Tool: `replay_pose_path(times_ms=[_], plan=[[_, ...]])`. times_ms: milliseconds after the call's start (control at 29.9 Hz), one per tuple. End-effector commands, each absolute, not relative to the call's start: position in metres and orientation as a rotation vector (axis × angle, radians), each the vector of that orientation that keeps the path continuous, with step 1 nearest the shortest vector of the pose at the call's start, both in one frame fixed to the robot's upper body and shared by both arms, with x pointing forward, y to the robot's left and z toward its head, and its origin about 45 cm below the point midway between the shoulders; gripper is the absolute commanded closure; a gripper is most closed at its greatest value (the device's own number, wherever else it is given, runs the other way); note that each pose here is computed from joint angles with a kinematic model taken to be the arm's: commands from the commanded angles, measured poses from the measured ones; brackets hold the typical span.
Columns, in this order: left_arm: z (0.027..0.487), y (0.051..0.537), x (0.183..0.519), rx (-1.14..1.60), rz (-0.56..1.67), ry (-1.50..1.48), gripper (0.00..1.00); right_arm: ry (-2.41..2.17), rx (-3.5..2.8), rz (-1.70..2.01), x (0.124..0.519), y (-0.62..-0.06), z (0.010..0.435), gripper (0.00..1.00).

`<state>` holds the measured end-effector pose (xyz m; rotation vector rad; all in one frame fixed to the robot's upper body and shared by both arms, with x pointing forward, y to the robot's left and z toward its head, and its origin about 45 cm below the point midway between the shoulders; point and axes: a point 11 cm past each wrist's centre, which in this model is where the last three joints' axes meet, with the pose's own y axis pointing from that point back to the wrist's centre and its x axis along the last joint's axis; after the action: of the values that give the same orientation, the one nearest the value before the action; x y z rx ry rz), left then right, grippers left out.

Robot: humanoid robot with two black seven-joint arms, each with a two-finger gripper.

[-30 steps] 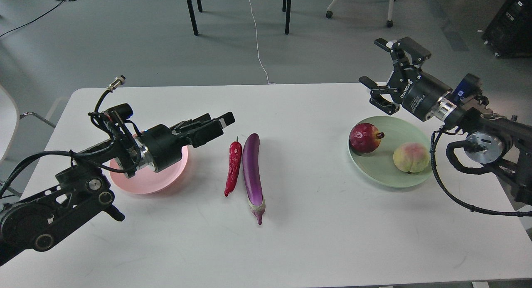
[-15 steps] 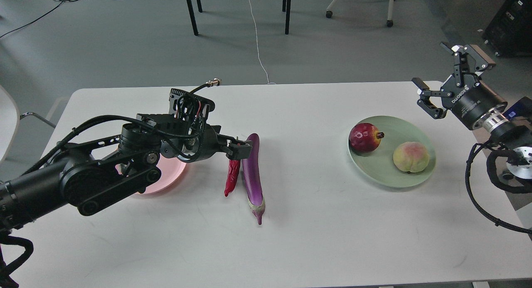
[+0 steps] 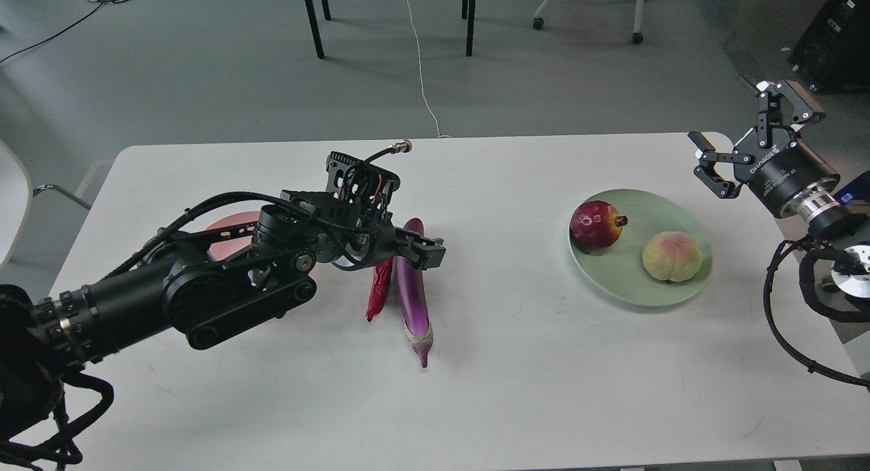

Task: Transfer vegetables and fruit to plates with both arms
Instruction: 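Close the left gripper around the purple eggplant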

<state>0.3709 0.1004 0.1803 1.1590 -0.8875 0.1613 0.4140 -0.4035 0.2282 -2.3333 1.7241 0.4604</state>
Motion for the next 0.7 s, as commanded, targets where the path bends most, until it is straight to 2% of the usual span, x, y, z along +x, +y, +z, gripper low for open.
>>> replay_pose_path(times_ms=[0,301,669], plan=[[0.176,0.078,0.361,1.128,0.130,-0.890,0.01,1.727,-2.336,0.464,0.413,-0.404,0.226,0.03],[0.152,0.075,0.353,1.176,0.074,-0.875,0.01,1.729,-2.337,0.464,0.412,-0.405,0.226,0.03],[0.154,0.080,0.358,1.187,0.084,-0.876,0.01,1.734,-2.344,0.479,0.409,-0.404,0.220,0.03]])
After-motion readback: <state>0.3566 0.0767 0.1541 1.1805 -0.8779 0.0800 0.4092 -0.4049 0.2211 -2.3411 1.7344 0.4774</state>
